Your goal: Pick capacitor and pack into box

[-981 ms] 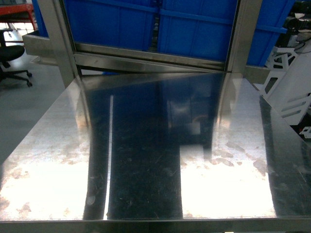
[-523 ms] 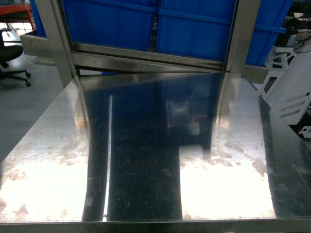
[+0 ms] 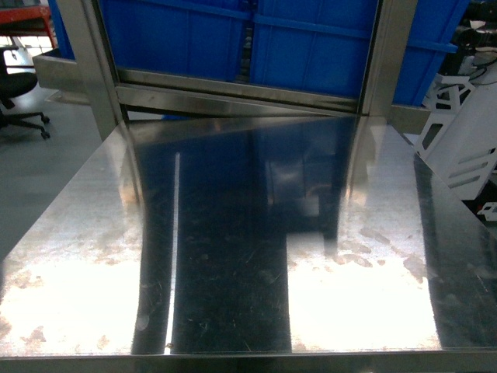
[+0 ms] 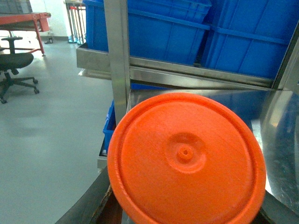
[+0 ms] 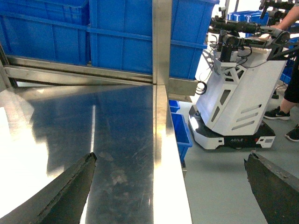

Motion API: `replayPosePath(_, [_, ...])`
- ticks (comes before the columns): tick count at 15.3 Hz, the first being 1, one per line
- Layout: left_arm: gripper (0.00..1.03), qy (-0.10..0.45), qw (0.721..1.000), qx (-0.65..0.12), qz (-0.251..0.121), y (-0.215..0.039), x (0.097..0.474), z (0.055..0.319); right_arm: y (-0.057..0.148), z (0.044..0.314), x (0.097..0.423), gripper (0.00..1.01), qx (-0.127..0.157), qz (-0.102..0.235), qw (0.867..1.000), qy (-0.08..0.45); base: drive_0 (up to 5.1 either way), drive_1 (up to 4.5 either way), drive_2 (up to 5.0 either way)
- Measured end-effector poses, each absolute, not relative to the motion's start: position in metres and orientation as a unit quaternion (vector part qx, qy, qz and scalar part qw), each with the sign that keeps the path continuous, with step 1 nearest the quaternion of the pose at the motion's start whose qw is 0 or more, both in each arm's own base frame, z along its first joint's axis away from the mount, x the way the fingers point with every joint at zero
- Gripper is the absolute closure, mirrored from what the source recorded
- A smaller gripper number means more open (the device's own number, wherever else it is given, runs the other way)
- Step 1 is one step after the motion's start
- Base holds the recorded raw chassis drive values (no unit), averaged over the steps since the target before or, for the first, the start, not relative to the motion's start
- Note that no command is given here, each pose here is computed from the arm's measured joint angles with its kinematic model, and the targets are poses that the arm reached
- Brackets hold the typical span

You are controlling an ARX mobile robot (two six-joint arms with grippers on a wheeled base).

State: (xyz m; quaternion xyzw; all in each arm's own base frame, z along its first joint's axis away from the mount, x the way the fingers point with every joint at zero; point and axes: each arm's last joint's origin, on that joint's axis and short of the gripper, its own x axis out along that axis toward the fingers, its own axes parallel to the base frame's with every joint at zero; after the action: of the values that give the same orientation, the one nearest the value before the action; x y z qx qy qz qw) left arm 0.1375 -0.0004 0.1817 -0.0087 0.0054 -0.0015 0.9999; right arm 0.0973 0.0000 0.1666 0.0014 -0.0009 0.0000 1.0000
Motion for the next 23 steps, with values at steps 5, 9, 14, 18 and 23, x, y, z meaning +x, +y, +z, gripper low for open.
replayPosePath(5, [0.58, -0.003, 1.0, -0.009, -0.001, 0.0, 0.121, 0.17, 0.0, 0.167, 0.097, 0.03, 0.001, 0.0, 1.0, -0.001, 0.0, 0.0, 0.0])
replayPosePath(9, [0.58, -0.007, 1.0, -0.009, -0.001, 0.0, 0.118, 0.171, 0.0, 0.167, 0.097, 0.03, 0.001, 0.0, 1.0, -0.001, 0.0, 0.0, 0.0])
replayPosePath(14, [0.58, -0.007, 1.0, -0.009, -0.001, 0.0, 0.112, 0.171, 0.0, 0.167, 0.097, 0.03, 0.001, 0.0, 1.0, -0.001, 0.0, 0.0, 0.0])
replayPosePath(18, [0.58, 0.001, 1.0, -0.009, -0.001, 0.0, 0.105, 0.169, 0.0, 0.167, 0.097, 0.03, 0.001, 0.0, 1.0, -0.001, 0.0, 0.0, 0.0])
replayPosePath(23, [0.58, 0.001, 1.0, -0.009, -0.001, 0.0, 0.098, 0.167, 0.0, 0.167, 0.097, 0.03, 0.001, 0.0, 1.0, -0.001, 0.0, 0.0, 0.0])
